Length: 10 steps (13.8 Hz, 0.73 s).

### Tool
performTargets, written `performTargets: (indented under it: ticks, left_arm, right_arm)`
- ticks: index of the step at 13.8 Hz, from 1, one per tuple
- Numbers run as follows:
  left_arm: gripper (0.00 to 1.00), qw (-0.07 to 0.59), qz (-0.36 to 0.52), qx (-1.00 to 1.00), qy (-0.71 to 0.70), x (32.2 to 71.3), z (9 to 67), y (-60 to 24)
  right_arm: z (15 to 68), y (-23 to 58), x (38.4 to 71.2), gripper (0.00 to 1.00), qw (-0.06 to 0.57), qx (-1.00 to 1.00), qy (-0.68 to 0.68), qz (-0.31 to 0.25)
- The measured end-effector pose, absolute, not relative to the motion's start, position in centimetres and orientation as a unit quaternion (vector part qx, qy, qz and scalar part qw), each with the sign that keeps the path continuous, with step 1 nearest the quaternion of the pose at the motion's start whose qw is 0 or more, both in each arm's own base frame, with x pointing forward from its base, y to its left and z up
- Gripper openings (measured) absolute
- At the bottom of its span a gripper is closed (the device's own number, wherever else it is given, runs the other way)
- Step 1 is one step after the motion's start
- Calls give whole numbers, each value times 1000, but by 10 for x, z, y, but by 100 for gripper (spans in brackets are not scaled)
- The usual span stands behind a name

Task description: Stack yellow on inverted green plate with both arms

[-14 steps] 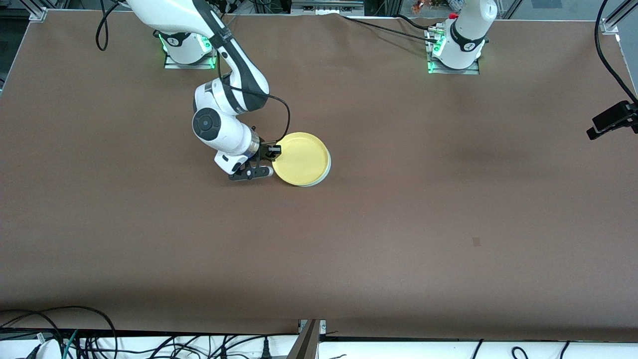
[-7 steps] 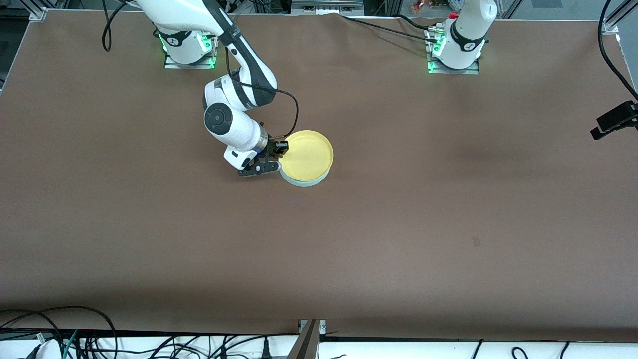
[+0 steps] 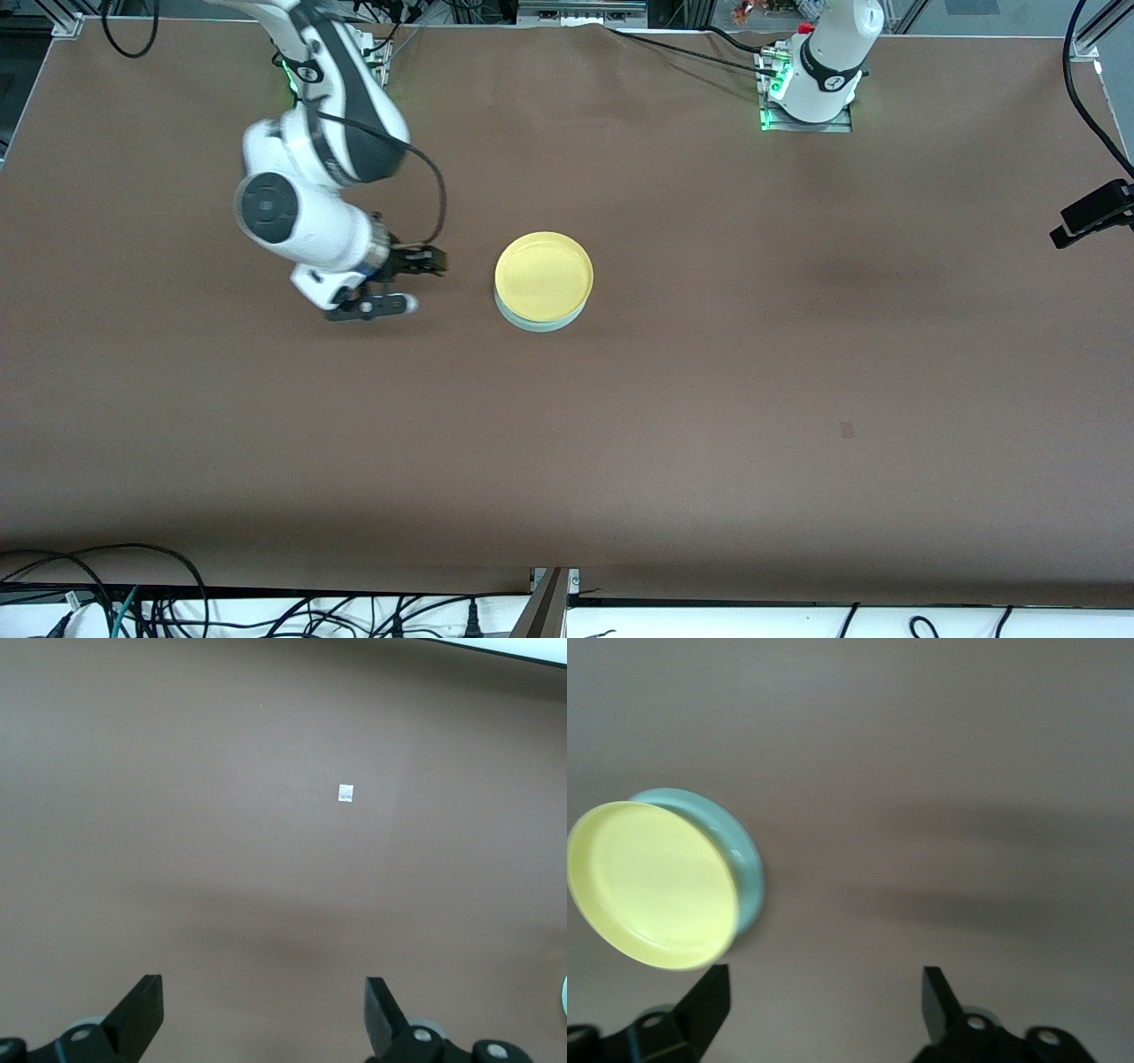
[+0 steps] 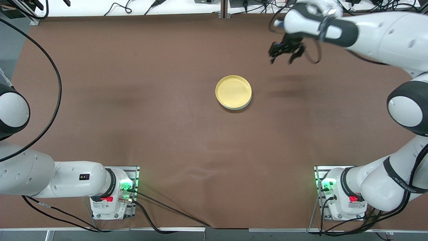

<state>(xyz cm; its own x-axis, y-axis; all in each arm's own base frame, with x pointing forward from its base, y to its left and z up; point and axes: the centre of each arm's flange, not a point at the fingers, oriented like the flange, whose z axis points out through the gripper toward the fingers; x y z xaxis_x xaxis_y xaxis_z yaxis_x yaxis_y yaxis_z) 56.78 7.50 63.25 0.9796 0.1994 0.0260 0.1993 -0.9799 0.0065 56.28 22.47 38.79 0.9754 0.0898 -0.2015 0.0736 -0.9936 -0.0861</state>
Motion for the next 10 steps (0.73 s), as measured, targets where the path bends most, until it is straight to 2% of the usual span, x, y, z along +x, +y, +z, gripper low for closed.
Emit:
performTargets:
  ticks: [2,4,7,10]
  left_arm:
    - [100,2,13,995,100,568,633,75]
    - [100,2,13,995,100,568,633,75]
    - [100,2,13,995,100,568,633,75]
    - [100,2,14,995,100,568,633,75]
  right_arm:
    - [450,184,578,100,-10,-993,-32,117]
    - [501,143,590,100,-22,-993,-1,115]
    - [530,67,601,100,-14,-993,34,109]
    - [543,-16,598,100,6,-994,44,101]
